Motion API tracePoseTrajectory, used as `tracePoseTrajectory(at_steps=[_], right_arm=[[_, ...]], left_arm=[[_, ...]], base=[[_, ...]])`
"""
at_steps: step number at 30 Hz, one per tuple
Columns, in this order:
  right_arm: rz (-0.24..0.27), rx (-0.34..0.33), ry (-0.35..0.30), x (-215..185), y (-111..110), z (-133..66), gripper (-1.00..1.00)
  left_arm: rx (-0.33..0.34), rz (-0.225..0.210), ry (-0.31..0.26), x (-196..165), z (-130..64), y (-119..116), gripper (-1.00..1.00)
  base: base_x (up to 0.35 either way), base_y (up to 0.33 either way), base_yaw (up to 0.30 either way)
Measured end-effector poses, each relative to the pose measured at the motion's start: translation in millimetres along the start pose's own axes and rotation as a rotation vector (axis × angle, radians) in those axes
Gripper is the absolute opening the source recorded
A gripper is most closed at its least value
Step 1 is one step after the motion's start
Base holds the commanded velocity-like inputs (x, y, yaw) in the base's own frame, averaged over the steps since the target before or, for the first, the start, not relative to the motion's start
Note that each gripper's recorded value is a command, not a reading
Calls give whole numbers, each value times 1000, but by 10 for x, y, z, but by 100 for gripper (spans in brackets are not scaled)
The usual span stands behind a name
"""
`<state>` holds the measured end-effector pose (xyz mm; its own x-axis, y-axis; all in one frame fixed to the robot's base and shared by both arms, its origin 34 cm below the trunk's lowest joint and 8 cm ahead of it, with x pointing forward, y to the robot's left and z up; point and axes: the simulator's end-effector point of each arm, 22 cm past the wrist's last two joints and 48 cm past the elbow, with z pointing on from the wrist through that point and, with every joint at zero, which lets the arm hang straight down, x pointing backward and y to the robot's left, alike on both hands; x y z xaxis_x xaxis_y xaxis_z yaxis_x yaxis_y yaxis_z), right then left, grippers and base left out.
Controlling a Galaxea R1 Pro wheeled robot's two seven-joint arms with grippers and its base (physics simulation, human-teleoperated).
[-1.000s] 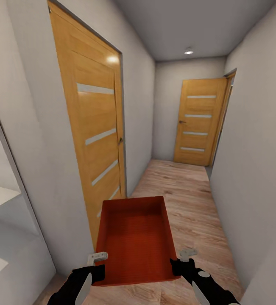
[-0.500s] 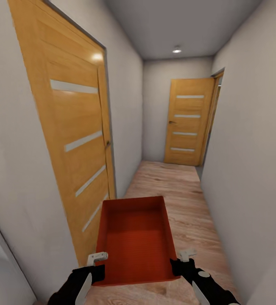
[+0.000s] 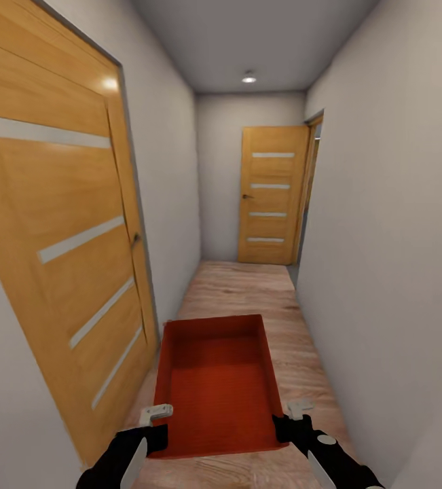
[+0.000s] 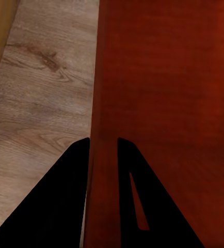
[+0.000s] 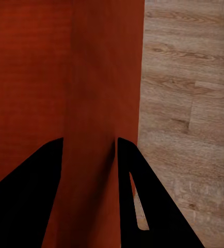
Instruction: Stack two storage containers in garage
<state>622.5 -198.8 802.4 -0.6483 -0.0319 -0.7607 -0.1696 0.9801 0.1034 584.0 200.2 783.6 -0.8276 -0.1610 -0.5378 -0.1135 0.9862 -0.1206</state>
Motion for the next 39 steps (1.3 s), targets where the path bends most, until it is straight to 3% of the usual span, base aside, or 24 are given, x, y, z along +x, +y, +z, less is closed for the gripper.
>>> tracePoseTrajectory(at_steps=[19, 29, 39], right_arm=[[1, -2, 0, 1, 9, 1, -100], [1, -2, 0, 1, 9, 1, -100], [1, -2, 0, 1, 8, 1, -100]], left_arm=[[1, 0, 1, 1, 1, 9, -100], [2, 0, 1, 1, 1, 9, -100], [1, 0, 1, 2, 0, 7, -100]], base=[[325, 46, -14], [324, 1, -191], [324, 0, -18]])
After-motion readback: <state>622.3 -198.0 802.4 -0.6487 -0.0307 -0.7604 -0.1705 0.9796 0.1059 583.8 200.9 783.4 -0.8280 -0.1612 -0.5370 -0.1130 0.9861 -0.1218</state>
